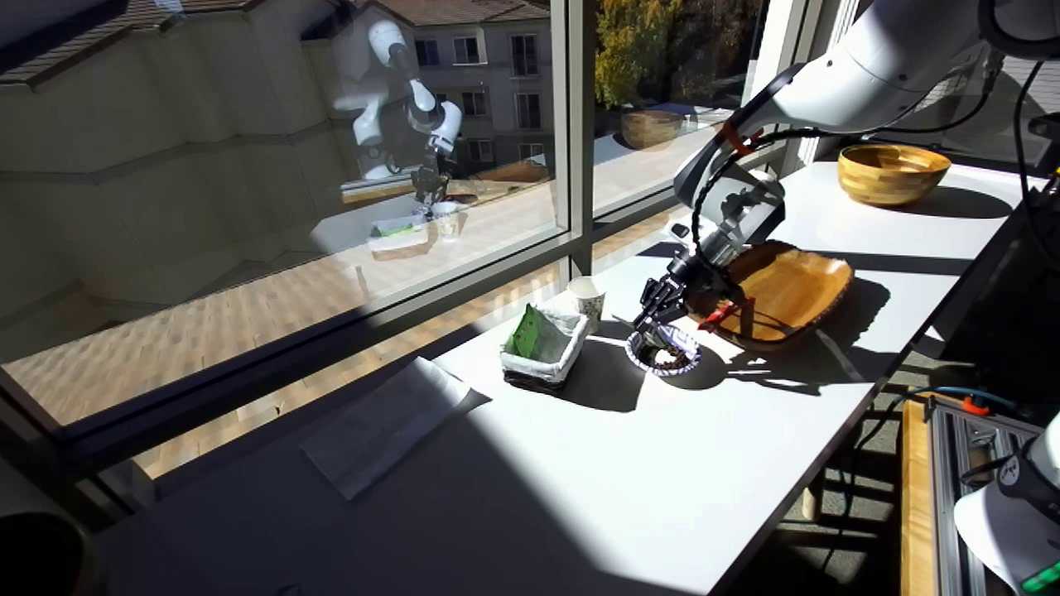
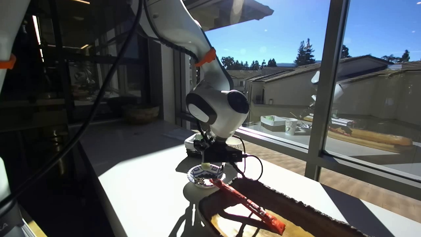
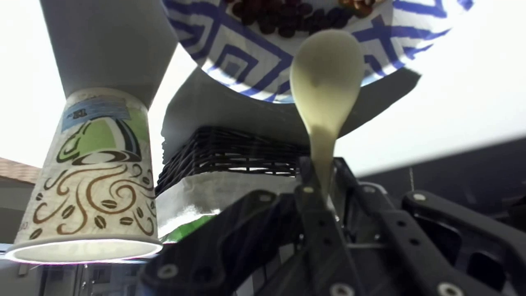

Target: Take a scoop of the coffee grounds in the bowl using the spoon, empty them into the cup and place the spoon back

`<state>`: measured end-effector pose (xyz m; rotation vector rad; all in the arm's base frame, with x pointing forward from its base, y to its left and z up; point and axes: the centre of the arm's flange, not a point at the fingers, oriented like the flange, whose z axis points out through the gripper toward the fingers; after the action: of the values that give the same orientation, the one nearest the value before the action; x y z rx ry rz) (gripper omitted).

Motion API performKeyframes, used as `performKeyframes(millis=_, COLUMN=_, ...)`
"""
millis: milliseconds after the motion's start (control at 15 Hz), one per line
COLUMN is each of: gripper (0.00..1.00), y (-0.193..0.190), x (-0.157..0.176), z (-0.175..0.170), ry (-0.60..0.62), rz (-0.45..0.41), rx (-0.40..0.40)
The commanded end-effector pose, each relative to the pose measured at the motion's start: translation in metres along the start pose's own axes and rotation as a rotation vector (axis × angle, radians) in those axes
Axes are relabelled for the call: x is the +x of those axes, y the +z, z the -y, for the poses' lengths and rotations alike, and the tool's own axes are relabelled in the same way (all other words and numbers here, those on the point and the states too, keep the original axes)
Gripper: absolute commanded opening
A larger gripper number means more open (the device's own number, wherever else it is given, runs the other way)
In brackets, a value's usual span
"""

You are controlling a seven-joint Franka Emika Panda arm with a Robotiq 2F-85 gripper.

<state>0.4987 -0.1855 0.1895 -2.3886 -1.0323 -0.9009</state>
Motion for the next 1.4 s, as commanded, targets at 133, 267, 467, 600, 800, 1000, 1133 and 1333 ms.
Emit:
performKeyframes(millis=133, gripper=0.03, y=0.026, x=-0.006, z=-0.001, ry=0.018, rz=-0.02, rx=-0.119)
performKeyframes(millis=267, gripper=0.03, y=0.034, x=-0.009, z=-0.004, ry=0.025, rz=-0.034, rx=-0.186)
performKeyframes(millis=467, gripper=0.03, y=0.048, x=-0.015, z=-0.005, ry=0.044, rz=-0.078, rx=-0.237)
performKeyframes(millis=600, gripper=0.03, y=0.056, x=-0.019, z=-0.004, ry=0.063, rz=-0.114, rx=-0.246)
performKeyframes(millis=800, gripper=0.03, y=0.065, x=-0.022, z=-0.003, ry=0.082, rz=-0.154, rx=-0.256)
performKeyframes(millis=1000, gripper=0.03, y=0.067, x=-0.025, z=-0.004, ry=0.087, rz=-0.177, rx=-0.253)
performKeyframes(millis=1133, gripper=0.03, y=0.067, x=-0.028, z=-0.003, ry=0.091, rz=-0.185, rx=-0.245)
performKeyframes(millis=1333, gripper=0.03, y=0.062, x=-0.032, z=-0.003, ry=0.108, rz=-0.167, rx=-0.239)
